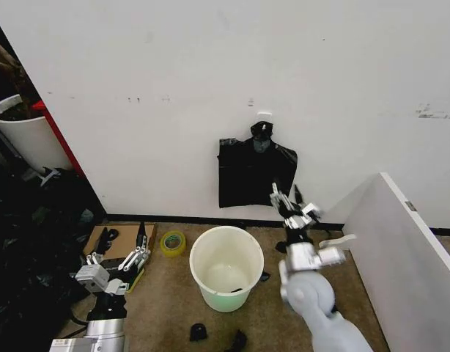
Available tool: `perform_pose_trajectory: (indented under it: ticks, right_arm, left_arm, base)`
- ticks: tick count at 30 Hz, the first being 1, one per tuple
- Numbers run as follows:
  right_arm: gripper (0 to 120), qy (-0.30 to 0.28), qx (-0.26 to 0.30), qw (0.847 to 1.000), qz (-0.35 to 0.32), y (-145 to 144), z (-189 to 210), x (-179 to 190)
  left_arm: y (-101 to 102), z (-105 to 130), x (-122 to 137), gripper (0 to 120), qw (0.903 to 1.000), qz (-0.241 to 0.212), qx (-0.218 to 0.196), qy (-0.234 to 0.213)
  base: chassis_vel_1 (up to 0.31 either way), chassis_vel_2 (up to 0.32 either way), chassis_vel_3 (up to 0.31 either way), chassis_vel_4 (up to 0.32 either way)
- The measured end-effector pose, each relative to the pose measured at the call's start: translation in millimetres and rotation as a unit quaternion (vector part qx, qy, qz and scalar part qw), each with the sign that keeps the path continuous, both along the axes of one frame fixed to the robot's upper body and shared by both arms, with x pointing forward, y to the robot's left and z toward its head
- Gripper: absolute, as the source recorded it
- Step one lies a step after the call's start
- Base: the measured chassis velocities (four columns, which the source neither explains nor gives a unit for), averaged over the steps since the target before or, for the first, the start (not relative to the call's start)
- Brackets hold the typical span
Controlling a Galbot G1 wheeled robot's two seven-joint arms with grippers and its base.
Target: Place the garbage bag over the trash bin.
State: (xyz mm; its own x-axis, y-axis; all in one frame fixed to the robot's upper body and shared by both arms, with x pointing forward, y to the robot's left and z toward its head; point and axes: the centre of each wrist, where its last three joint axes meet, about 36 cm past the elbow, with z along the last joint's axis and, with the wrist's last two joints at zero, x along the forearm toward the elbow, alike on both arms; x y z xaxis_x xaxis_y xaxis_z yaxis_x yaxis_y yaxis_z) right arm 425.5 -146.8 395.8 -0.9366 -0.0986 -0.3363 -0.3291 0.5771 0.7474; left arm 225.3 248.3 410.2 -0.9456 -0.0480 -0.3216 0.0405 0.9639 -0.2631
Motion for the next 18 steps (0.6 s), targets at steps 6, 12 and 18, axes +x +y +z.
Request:
perform_pose_trajectory:
  ticks: [6,12,18]
  right_arm:
    - [100,0.034,0.032,0.999,0.016,13,2,56]
    - [100,0.053,0.053,0.997,0.008,20,14,106]
    - [100,0.082,0.085,0.993,-0.005,23,28,134]
  left_arm:
    - [0,-4,0,100,0.9999,-0.002,0.013,0.009]
    - [3,-7,1,100,0.9997,0.002,0.019,0.015]
    - [6,-15,2,100,0.9995,0.008,0.021,0.022]
  base:
    - [0.000,0.000,0.000,0.000]
    - [0.000,0.000,0.000,0.000]
    - [0.000,0.000,0.000,0.000]
